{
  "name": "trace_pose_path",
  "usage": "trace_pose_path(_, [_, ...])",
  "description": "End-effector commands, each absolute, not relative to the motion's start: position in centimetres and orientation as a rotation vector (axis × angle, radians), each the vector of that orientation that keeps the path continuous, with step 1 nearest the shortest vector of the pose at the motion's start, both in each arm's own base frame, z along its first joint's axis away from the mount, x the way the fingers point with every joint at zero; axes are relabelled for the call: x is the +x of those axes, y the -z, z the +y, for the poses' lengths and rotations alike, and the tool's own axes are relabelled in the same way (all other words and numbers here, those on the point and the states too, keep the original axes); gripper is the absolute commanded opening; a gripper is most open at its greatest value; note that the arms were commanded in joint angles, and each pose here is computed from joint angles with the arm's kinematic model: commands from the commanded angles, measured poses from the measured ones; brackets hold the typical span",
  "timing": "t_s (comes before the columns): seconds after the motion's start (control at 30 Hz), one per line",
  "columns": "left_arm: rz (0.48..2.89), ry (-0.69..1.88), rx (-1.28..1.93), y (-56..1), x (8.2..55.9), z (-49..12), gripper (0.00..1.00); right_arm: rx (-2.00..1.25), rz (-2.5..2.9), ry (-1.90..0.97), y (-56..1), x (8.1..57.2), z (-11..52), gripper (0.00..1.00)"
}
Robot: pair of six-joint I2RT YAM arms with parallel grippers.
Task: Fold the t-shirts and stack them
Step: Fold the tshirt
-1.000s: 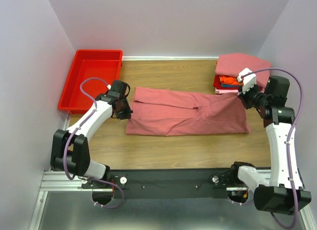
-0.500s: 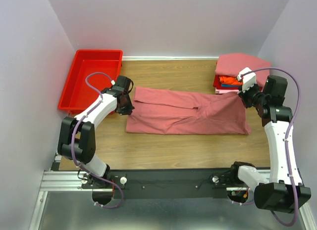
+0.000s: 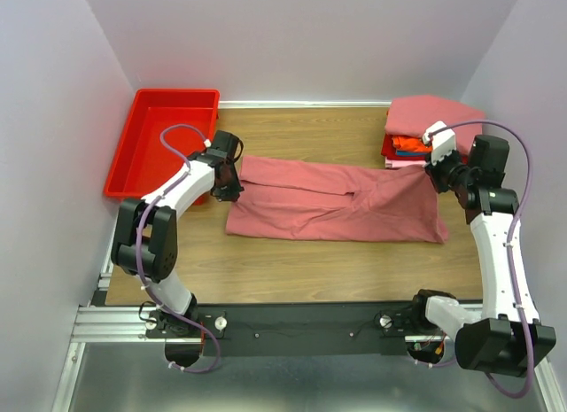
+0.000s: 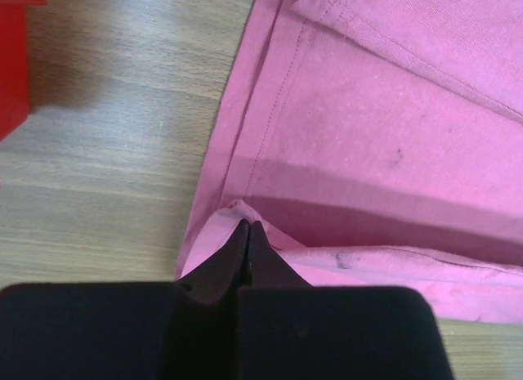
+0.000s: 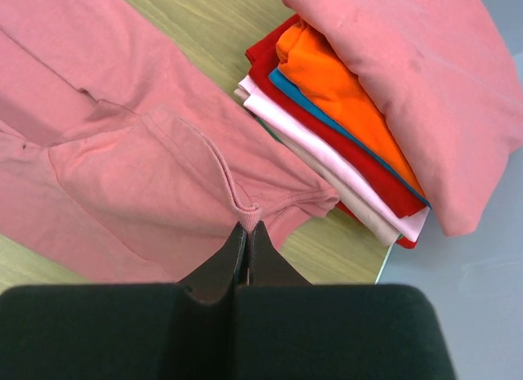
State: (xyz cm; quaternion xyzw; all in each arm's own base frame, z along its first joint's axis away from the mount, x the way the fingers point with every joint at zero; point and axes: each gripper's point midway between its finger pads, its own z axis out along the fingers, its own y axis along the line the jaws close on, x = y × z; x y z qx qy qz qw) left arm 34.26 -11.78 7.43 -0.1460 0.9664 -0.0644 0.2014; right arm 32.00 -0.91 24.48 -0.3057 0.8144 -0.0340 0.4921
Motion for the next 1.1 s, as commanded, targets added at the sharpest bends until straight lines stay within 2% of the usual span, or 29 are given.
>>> trace_pose_path(0.0, [2.655,0.130,-0.394,-7.9,35.9,-11.4,0.00,-0.707,1.989,0.107,-23.8,32.8,-1.7,0.00])
trace_pose_path(1.07, [2.688,0.076,-0.346,-5.7,37.4,-11.7,0.00,-0.712,2.038,0.051,-20.7,34.5,-1.5,0.01])
